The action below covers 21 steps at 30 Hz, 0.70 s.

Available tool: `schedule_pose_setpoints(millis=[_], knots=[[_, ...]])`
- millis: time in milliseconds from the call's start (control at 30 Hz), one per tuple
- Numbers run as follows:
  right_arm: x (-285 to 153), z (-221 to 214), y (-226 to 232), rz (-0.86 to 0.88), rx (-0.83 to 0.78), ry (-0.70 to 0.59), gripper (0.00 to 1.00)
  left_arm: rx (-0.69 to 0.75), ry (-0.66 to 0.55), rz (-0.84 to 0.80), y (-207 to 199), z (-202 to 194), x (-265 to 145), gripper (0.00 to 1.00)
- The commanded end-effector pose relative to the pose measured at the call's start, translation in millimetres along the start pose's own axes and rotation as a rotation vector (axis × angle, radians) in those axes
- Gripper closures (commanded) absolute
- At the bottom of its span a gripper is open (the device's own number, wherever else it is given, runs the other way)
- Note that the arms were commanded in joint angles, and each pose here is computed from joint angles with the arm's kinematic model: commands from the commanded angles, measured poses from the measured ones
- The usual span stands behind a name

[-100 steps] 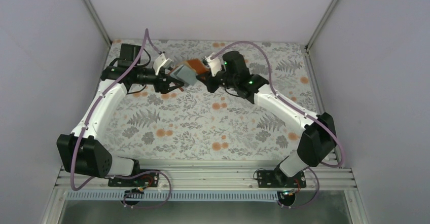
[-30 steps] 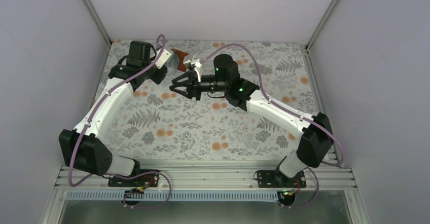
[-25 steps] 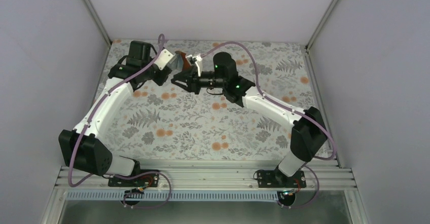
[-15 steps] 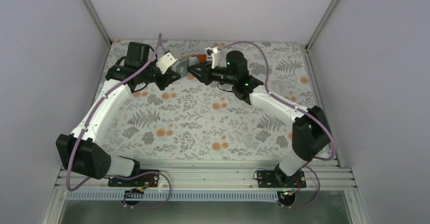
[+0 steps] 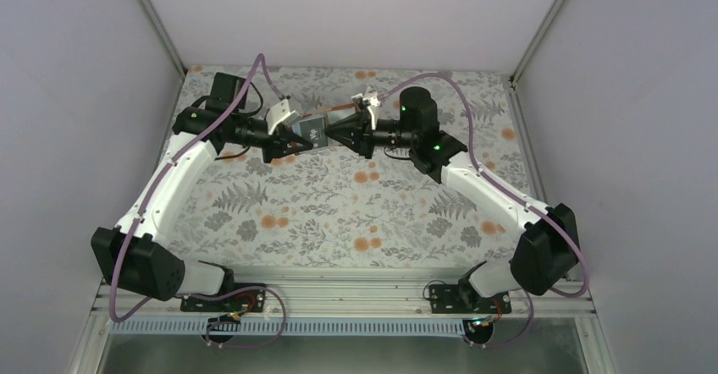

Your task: Take the credit cards out of the card holder

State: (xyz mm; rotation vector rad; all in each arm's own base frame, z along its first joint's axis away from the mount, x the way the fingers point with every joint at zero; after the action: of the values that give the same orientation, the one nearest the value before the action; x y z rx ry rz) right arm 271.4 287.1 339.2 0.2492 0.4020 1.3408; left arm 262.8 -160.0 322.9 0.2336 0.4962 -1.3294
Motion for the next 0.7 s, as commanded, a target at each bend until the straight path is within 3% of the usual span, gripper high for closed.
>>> schedule_pose_setpoints(millis=[0, 233, 433, 667], knots=[[4, -4, 21, 0.107, -0.098, 0.049, 0.87, 0.101, -0.099, -0.117, -23, 20, -9, 0.98], [12, 1, 32, 0.123, -0.134, 0.054, 0.90, 0.114, -0.108, -0.142, -27, 19, -10, 0.98], [25, 2, 38, 0.115, -0.152, 0.061, 0.76, 0.117, -0.111, -0.147, -29, 19, -10, 0.98], [20, 0, 62, 0.254, -0.217, 0.060, 0.93, 0.120, -0.111, -0.147, -29, 18, -10, 0.98]])
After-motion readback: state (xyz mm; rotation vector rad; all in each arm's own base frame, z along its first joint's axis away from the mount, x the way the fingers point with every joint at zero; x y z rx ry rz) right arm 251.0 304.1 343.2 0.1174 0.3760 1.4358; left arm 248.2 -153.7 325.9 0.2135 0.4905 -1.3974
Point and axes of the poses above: each gripper's point midway between its finger pads, its own x axis out along the fingers, its own y axis along the line the jaws close on, z = x × y, the point moved 6 cm from there along -x, back along the fingers, and after that the axes turned 4 degrees about x, right-handed, at the moved point
